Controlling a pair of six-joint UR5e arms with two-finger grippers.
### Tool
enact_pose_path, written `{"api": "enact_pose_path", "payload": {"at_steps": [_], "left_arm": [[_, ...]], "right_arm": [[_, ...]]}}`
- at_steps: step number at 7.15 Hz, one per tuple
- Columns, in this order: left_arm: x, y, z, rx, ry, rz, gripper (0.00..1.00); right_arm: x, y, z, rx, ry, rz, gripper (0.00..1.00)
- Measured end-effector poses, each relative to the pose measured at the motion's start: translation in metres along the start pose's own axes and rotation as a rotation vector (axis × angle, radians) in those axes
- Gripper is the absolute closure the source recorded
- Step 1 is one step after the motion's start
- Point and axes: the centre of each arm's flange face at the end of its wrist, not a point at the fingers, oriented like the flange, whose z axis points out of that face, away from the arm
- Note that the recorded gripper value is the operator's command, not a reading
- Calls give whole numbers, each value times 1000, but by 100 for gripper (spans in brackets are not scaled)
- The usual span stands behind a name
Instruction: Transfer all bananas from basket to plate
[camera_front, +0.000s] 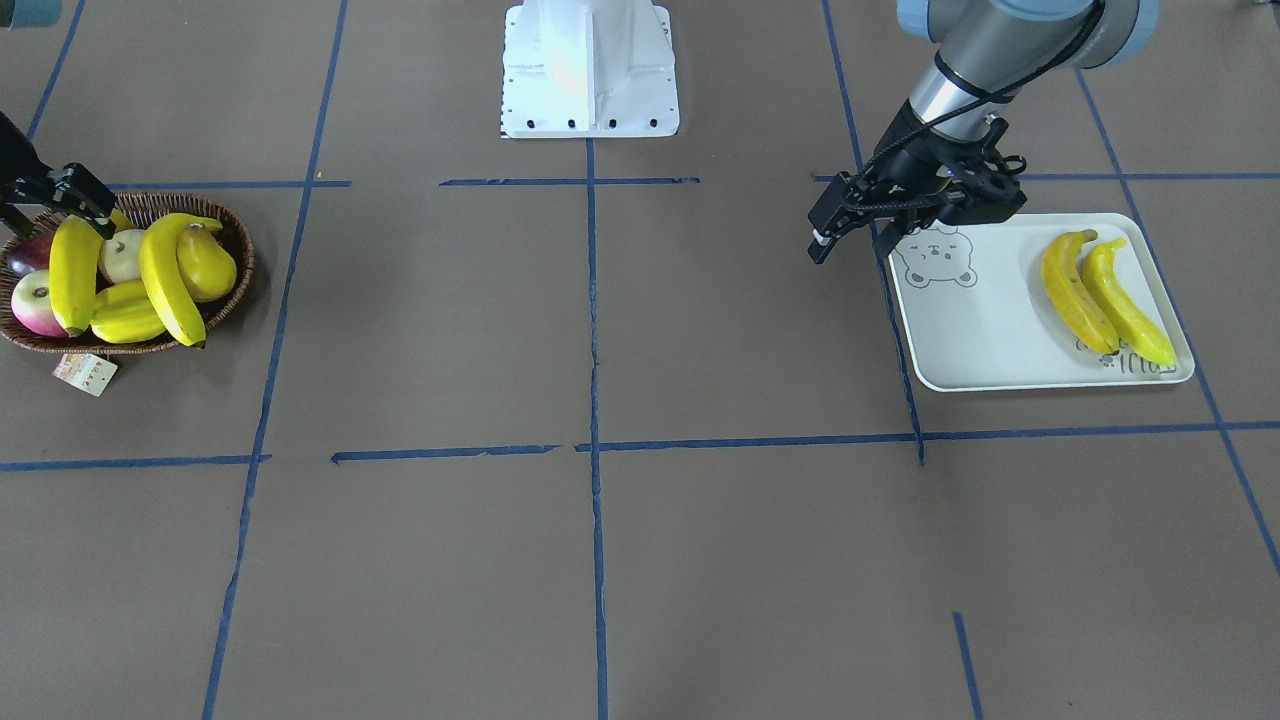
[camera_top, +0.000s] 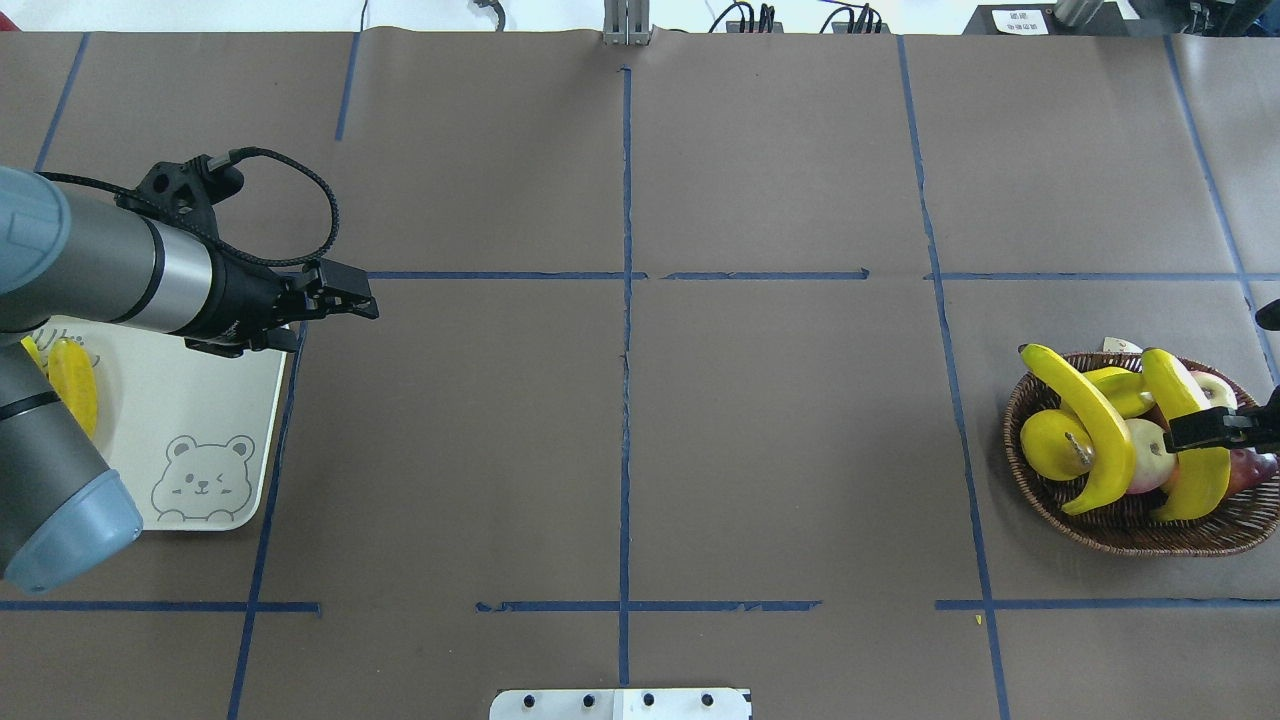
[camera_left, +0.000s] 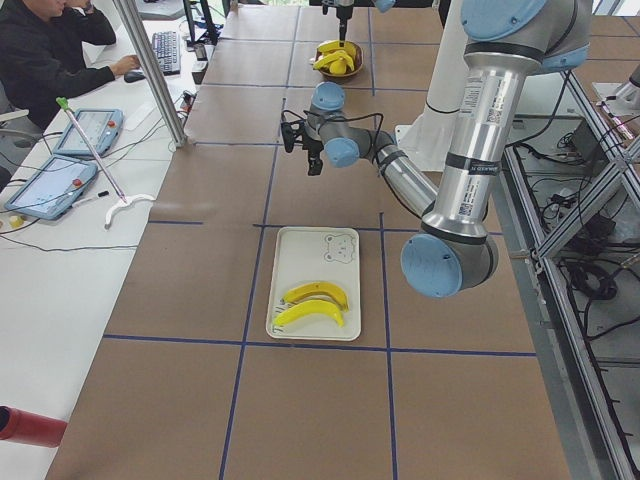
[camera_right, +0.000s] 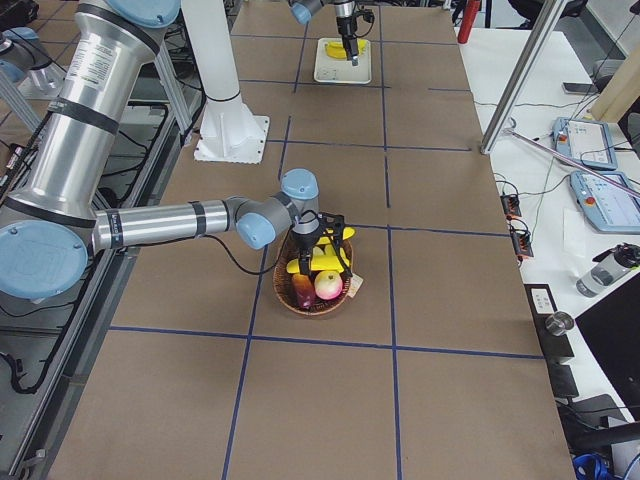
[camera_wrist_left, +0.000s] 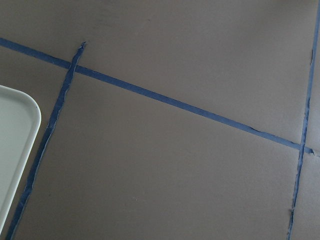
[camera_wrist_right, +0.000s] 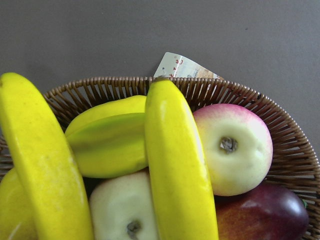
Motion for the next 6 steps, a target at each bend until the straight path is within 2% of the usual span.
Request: {"api": "enact_pose_path", "payload": {"at_steps": [1, 3, 4, 5, 6], "left_arm": [[0, 0, 0, 0, 0, 0, 0], [1, 0, 0, 0, 1, 1, 0], [1, 0, 0, 0, 2, 1, 0], [1, 0, 0, 0, 2, 1, 0], [2, 0, 0, -1, 2, 1, 0]], "right_arm": [[1, 0, 2, -2, -3, 0, 24], [0, 1, 2, -14, -19, -3, 65], [-1, 2, 2, -20, -27, -7, 80], [-2, 3, 1, -23, -36, -11, 92], [-1, 4, -1, -23, -48, -15, 97]]}}
